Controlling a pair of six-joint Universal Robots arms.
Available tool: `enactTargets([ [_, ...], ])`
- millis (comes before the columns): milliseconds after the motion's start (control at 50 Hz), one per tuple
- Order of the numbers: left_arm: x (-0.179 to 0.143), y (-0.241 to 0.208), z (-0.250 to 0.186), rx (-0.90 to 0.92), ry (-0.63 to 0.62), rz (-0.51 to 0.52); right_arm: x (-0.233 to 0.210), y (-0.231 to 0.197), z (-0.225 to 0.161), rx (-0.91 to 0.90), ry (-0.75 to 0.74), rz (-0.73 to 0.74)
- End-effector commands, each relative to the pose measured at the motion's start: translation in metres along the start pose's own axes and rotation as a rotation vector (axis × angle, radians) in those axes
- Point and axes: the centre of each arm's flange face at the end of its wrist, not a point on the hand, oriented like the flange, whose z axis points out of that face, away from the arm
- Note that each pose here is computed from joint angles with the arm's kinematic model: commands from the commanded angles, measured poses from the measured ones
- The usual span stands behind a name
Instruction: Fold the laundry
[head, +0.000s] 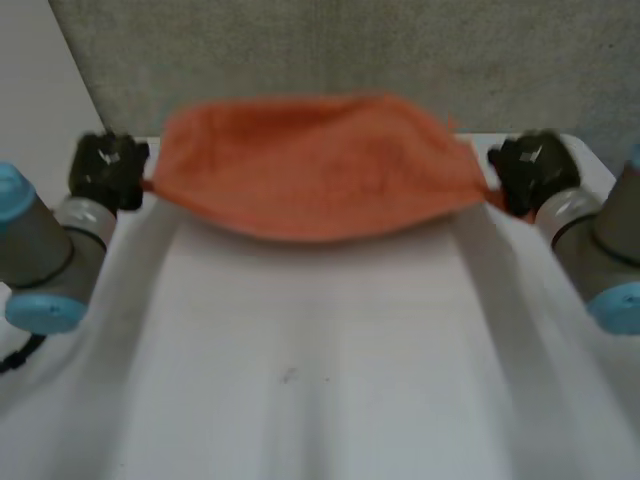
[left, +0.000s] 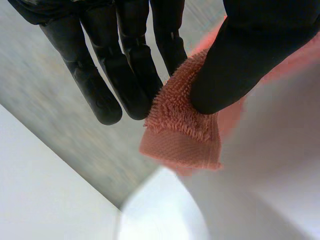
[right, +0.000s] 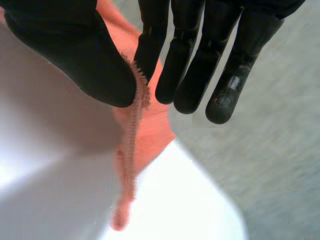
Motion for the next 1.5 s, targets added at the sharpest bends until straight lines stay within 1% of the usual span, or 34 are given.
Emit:
enactTargets([
  [20,0.019,0.038,-0.015,-0.124,0.056,-0.010,-0.032,0.050,0.003,-0.147,-0.088,-0.038],
  [80,0.020,0.039,-0.018,-0.132,0.058,-0.009,-0.032,0.052,0.000,-0.173,-0.101,-0.043],
  [160,0.018,0.037,-0.041,-0.201,0.083,-0.016,-0.027,0.047,-0.013,-0.250,-0.143,-0.061],
  [180,0.017,0.032,-0.051,-0.225,0.096,-0.019,-0.023,0.040,-0.027,-0.306,-0.182,-0.077],
  [220,0.016,0.028,-0.063,-0.259,0.110,-0.022,-0.022,0.036,-0.033,-0.326,-0.199,-0.086],
  [240,0.016,0.026,-0.075,-0.302,0.129,-0.028,-0.019,0.027,-0.051,-0.392,-0.256,-0.116],
  [260,0.016,0.026,-0.075,-0.302,0.129,-0.028,-0.019,0.027,-0.051,-0.393,-0.257,-0.117],
  [280,0.015,0.021,-0.088,-0.345,0.152,-0.029,-0.018,0.023,-0.058,-0.413,-0.278,-0.129],
  [300,0.015,0.021,-0.088,-0.346,0.152,-0.029,-0.016,0.015,-0.072,-0.450,-0.316,-0.156],
  [320,0.009,0.009,-0.114,-0.431,0.194,0.004,-0.014,0.012,-0.080,-0.473,-0.337,-0.173],
  [360,0.004,0.003,-0.127,-0.472,0.214,0.039,-0.006,0.012,-0.099,-0.544,-0.385,-0.216],
  [380,0.000,-0.001,-0.139,-0.512,0.240,0.080,-0.002,0.013,-0.104,-0.567,-0.396,-0.233],
  [400,0.000,-0.001,-0.140,-0.513,0.240,0.081,-0.002,0.013,-0.104,-0.567,-0.396,-0.233],
  [460,-0.004,-0.010,-0.156,-0.532,0.291,0.175,0.013,0.018,-0.115,-0.617,-0.420,-0.294],
  [480,-0.004,-0.011,-0.155,-0.520,0.295,0.183,0.014,0.018,-0.114,-0.613,-0.416,-0.302],
  [580,-0.005,-0.014,-0.140,-0.436,0.288,0.186,0.017,0.020,-0.101,-0.548,-0.353,-0.323],
  [640,0.000,-0.003,-0.128,-0.430,0.302,0.181,0.019,0.024,-0.083,-0.498,-0.295,-0.329],
  [700,0.009,0.010,-0.103,-0.402,0.303,0.192,0.017,0.036,-0.058,-0.460,-0.246,-0.299],
  [740,0.010,0.012,-0.097,-0.392,0.301,0.195,0.014,0.038,-0.053,-0.446,-0.240,-0.287],
  [760,0.013,0.015,-0.085,-0.369,0.295,0.201,0.009,0.039,-0.042,-0.415,-0.222,-0.267],
  [780,0.014,0.017,-0.078,-0.357,0.289,0.205,0.009,0.039,-0.042,-0.414,-0.221,-0.267],
  [800,0.016,0.022,-0.064,-0.336,0.270,0.213,0.004,0.040,-0.030,-0.377,-0.201,-0.252],
  [840,0.016,0.024,-0.058,-0.329,0.259,0.216,-0.007,0.044,-0.007,-0.303,-0.163,-0.251],
  [880,0.017,0.032,-0.035,-0.301,0.208,0.226,-0.011,0.046,0.004,-0.267,-0.138,-0.261],
  [920,0.016,0.035,-0.029,-0.294,0.191,0.230,-0.015,0.051,0.020,-0.223,-0.091,-0.273],
  [960,0.014,0.046,-0.002,-0.278,0.114,0.256,-0.014,0.054,0.030,-0.196,-0.051,-0.281],
  [1020,0.016,0.049,0.005,-0.268,0.106,0.258,-0.016,0.054,0.043,-0.158,-0.013,-0.291],
  [1040,0.019,0.050,0.011,-0.256,0.106,0.261,-0.025,0.055,0.054,-0.116,-0.007,-0.295],
  [1160,0.030,0.047,0.033,-0.156,0.075,0.270,-0.036,0.063,0.070,-0.095,-0.008,-0.297],
  [1240,0.031,0.044,0.042,-0.086,0.049,0.275,-0.036,0.061,0.081,-0.049,0.035,-0.299],
  [1340,0.049,0.043,0.033,-0.057,0.115,0.272,-0.032,0.054,0.084,-0.025,0.091,-0.278],
  [1420,0.057,0.035,0.021,-0.053,0.148,0.270,-0.026,0.048,0.081,-0.019,0.103,-0.216],
  [1440,0.057,0.035,0.021,-0.053,0.148,0.270,-0.014,0.034,0.076,0.000,0.124,-0.170],
  [1500,0.051,0.021,0.013,-0.045,0.137,0.269,-0.003,0.016,0.064,0.023,0.135,-0.113],
])
